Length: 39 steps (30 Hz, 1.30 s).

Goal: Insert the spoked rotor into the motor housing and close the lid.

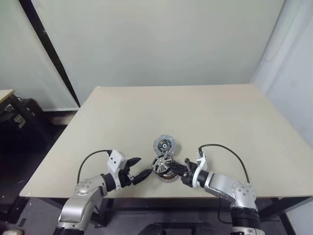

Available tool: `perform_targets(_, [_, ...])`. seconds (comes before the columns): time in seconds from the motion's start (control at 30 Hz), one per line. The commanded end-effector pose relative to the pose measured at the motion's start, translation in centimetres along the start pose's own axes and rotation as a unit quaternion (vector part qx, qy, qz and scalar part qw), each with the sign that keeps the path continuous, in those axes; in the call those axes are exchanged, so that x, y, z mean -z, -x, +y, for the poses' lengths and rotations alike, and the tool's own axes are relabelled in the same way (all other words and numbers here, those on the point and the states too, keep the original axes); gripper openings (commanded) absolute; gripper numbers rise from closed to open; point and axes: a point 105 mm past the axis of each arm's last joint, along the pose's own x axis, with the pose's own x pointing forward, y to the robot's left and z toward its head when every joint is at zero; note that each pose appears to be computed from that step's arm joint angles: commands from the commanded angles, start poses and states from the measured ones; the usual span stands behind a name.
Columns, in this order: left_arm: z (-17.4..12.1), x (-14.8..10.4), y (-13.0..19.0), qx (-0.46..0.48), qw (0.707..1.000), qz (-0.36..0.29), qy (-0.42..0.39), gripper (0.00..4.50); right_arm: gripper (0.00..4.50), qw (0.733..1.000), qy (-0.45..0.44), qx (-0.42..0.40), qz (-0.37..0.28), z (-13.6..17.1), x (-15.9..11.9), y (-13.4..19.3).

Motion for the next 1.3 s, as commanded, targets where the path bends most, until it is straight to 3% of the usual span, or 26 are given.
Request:
perform_targets(0.03, [0.0, -0.9, -0.2, 0.004, 1.0, -0.011, -0.018, 4.13, 0.37, 0.999, -0.007, -0.044, -0.004, 2.1, 0.2, -0.8])
perform_targets(1.3, [0.1, -1.0, -0.3, 0.008, 1.0, -0.009, -0.02, 4.13, 0.37, 0.999, -0.019, 0.006, -0.025, -0.7, -0.5, 0.3])
